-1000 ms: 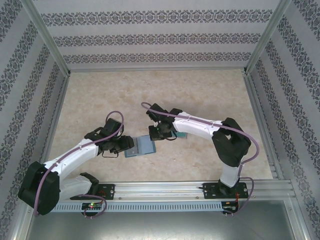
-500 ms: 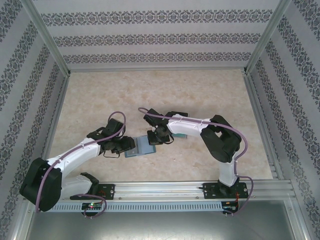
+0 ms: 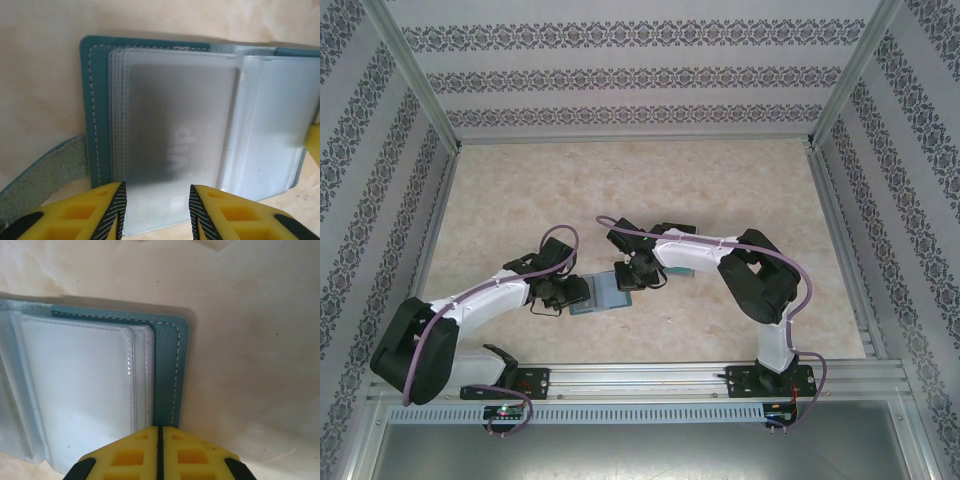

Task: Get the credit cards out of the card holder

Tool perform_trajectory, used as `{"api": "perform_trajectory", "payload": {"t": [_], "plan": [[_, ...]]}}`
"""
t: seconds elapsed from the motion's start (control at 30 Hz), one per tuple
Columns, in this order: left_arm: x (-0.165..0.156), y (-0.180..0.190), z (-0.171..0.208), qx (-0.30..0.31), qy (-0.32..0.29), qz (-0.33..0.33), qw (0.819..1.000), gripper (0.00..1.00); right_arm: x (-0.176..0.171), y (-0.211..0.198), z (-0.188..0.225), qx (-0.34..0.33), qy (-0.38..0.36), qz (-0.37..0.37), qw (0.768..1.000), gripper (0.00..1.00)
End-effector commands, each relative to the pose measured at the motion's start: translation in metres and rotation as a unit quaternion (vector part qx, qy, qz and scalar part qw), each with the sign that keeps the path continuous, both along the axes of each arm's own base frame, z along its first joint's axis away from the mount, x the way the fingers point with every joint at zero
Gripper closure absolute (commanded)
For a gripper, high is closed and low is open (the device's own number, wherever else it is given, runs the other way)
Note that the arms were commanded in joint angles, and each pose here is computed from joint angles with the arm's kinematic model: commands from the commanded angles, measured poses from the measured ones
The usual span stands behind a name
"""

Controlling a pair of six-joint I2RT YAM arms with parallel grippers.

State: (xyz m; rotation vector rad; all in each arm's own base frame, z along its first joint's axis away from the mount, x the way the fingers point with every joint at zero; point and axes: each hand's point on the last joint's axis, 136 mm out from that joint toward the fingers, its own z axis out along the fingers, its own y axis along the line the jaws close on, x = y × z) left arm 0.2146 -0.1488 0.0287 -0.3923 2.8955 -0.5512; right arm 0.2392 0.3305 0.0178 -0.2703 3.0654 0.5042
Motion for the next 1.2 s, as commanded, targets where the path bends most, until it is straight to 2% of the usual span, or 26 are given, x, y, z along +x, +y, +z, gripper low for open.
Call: {"api": "perform_trajectory", "payload": {"t": [0.0,0.27,0.47,0.8,1.17], "plan": [[0.006,-0.003,0.002,0.007,-0.009,-0.008,1.000,0.61,-0.011,-0.004,-0.017,-0.015,0.020,0.001,1.000,1.00],[0.007,-0.011,-0.003,-0.009,-0.001,-0.019,1.000,0.61,-0.011,-0.003,-0.017,-0.014,0.024,0.002,1.000,1.00],[0.012,-0.031,0.008,-0.063,-0.021,-0.037,0.997,0.50,-0.011,-0.002,-0.018,-0.015,0.027,0.002,1.000,1.00],[0.019,-0.037,0.026,-0.083,-0.048,-0.045,0.994,0.47,-0.009,-0.003,-0.014,-0.014,0.021,0.002,1.000,1.00],[0.024,-0.060,0.038,-0.110,-0.054,-0.082,0.989,0.53,0.020,-0.026,0.040,-0.005,-0.080,-0.025,0.996,1.00]]}}
